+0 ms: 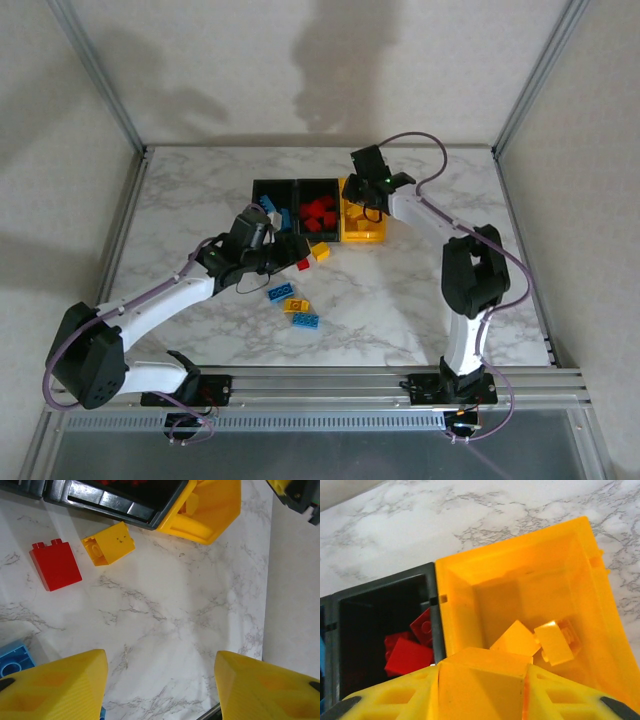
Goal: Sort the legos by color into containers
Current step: Place the lego in the container.
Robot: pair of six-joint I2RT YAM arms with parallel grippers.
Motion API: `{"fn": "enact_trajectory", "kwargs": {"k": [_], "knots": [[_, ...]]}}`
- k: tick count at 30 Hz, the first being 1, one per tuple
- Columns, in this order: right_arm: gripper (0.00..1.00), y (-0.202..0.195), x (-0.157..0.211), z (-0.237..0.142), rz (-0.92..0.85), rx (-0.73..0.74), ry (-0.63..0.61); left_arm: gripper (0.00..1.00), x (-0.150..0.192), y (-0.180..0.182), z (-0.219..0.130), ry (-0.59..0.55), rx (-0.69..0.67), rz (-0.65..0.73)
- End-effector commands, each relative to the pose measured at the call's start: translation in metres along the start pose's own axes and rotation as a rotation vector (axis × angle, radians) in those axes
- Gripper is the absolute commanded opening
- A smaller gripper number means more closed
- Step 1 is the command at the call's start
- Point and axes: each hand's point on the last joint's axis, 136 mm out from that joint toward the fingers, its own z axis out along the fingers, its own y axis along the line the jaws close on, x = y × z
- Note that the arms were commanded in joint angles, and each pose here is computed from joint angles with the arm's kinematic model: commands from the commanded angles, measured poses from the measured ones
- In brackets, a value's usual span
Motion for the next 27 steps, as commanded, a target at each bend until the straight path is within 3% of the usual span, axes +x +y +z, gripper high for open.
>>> {"fn": "enact_trajectory", "kwargs": {"k": [1, 17, 22, 27], "knots": [[0.41, -0.002, -0.015, 0.01, 0.001, 0.023, -0.016, 0.59, -0.007, -0.009, -0.005, -0.029, 0.01, 0.018], [0.48, -0.015, -0.019, 0.061, 0.05, 0.065, 0.035, 0.58, -0.003, 0.0, -0.007, -0.026, -0.014, 0.018], [0.55, -0.012, -0.021, 0.06, 0.057, 0.054, 0.031, 0.58, -0.003, 0.0, -0.007, -0.028, -0.015, 0.018], [0.55, -0.005, -0.031, 0.041, 0.053, 0.029, 0.0, 0.58, -0.003, 0.004, -0.01, -0.035, -0.036, 0.018]]}}
